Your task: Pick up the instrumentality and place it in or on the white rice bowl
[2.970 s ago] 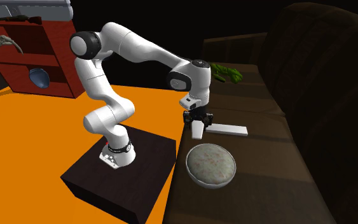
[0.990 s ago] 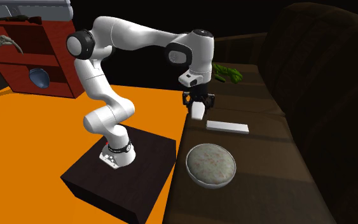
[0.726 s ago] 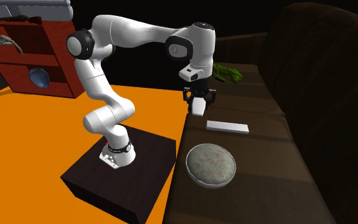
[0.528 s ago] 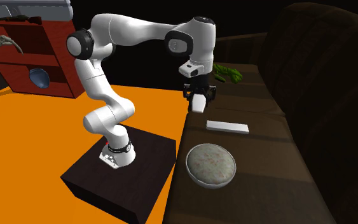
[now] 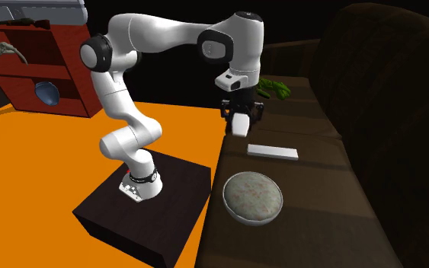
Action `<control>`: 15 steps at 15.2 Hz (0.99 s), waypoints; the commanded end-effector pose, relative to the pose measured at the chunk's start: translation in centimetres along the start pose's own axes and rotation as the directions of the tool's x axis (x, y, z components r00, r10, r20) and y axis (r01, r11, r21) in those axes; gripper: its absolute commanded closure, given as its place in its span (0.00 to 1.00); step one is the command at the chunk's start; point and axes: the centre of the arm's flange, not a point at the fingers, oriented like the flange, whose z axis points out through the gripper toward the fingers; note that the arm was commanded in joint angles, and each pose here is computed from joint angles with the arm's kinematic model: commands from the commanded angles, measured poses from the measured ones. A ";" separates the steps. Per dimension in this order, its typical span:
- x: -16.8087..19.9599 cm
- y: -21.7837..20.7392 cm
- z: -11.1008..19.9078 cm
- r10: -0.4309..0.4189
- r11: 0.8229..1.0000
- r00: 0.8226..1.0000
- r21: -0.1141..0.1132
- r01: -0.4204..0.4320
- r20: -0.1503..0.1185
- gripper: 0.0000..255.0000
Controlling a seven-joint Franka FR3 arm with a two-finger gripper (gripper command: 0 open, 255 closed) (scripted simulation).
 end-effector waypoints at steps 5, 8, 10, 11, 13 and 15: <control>7.3 -2.0 -0.3 -0.001 1.000 1.000 0.000 0.001 0.000 1.00; 11.1 -3.0 -0.4 -0.001 1.000 1.000 0.000 0.001 0.000 1.00; 13.7 -3.6 -0.5 -0.001 1.000 1.000 0.000 0.001 0.000 1.00; 15.0 -4.0 -0.5 -0.001 1.000 1.000 0.000 0.001 0.000 1.00; 17.5 -4.6 -0.6 -0.001 1.000 1.000 0.000 0.001 0.000 1.00; 20.1 -5.3 -0.7 -0.001 1.000 1.000 0.000 0.001 0.000 1.00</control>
